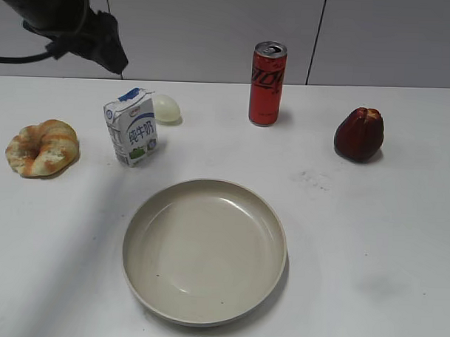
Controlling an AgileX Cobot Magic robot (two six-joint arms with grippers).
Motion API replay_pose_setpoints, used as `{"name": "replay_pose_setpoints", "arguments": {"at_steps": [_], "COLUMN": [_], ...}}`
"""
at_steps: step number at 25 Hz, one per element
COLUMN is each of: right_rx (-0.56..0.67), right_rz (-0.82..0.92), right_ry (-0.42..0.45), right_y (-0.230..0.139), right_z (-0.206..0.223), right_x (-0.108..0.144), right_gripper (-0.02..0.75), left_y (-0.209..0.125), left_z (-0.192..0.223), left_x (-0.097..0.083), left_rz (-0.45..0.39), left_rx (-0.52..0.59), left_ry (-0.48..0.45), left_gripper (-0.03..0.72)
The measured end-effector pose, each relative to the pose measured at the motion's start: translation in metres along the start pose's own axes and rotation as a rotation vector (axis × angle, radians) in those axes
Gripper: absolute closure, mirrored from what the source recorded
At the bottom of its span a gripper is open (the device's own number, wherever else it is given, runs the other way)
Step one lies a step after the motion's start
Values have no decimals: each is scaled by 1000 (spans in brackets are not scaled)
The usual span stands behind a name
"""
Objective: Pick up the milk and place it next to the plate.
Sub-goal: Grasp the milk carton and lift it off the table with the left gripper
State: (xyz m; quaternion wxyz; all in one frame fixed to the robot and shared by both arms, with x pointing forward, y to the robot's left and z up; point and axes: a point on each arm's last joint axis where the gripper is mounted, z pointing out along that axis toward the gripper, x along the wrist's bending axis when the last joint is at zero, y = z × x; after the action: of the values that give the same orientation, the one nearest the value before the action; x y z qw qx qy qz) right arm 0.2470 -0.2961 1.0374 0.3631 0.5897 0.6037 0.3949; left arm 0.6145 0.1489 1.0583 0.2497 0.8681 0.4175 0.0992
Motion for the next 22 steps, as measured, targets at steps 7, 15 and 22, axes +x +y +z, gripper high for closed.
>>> {"name": "replay_pose_setpoints", "arguments": {"at_steps": [7,15,22], "right_rx": [0,0,0], "right_rz": [0,0,0], "right_ry": [0,0,0], "right_y": [0,0,0], "right_z": [0,0,0], "right_x": [0,0,0], "right_gripper": [279,279,279], "left_y": [-5,-15,-23], "left_z": [60,104,128], "left_x": [14,22,25], "left_rz": [-13,-30,-40], "left_rx": [100,123,148], "left_ry": [-9,0,0], "left_gripper": [62,63,160]}}
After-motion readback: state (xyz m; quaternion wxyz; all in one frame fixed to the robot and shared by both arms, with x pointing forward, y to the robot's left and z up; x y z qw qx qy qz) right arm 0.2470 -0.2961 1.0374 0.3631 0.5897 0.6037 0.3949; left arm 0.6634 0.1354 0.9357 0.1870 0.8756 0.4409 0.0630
